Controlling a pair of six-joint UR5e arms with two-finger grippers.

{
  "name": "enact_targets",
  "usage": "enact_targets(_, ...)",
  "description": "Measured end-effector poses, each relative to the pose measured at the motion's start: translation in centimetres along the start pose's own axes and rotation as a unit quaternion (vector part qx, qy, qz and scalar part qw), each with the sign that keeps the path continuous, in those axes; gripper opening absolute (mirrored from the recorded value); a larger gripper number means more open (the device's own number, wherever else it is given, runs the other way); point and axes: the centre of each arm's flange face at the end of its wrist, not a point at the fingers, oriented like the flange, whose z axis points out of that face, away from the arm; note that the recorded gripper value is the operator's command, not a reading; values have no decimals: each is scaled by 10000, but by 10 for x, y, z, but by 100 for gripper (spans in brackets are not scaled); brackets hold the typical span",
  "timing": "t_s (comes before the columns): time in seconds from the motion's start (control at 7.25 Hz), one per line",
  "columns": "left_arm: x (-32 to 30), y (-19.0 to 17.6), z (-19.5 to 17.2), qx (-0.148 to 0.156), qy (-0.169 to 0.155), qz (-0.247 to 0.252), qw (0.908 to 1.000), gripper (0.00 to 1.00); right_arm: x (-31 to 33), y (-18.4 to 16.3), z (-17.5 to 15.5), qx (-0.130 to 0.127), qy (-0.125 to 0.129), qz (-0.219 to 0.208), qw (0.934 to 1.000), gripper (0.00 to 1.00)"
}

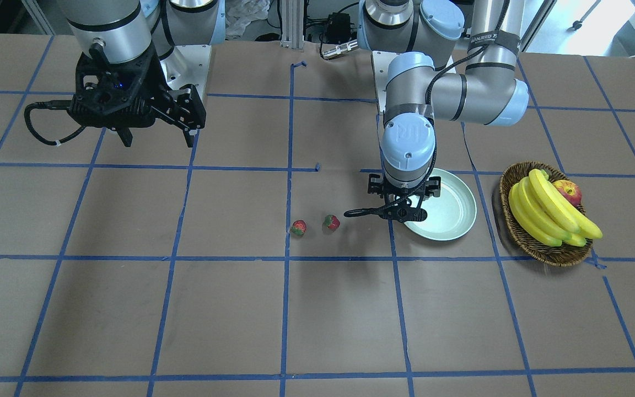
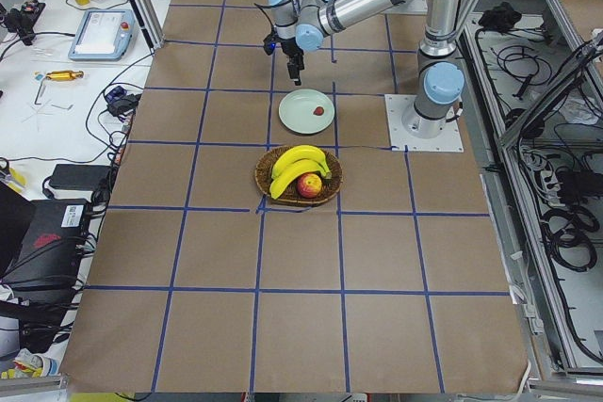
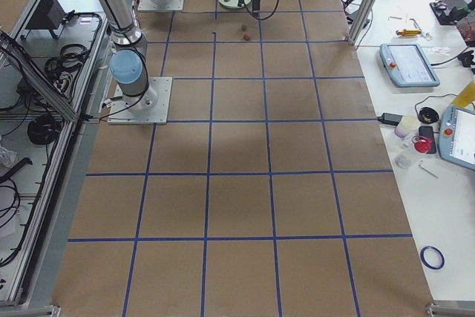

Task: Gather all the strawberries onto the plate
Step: 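Lower the strawberry onto the plate and open the left gripper, then grasp the next strawberry with the left gripper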

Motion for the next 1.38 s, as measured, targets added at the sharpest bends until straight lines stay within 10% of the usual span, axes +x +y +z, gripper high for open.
enact_targets(0.55, 68, -21, 13, 605, 705, -662, 9935, 86, 0, 0, 1, -18, 2, 1, 10000, 100)
enact_targets(1.1, 92, -13, 48, 443, 500, -614, 9959, 18, 0, 1, 1, -26, 2, 0, 10000, 100)
enact_targets(1.38, 92, -10, 49, 460, 367, -589, 9965, 4, 0, 1, 1, -24, 2, 0, 10000, 100)
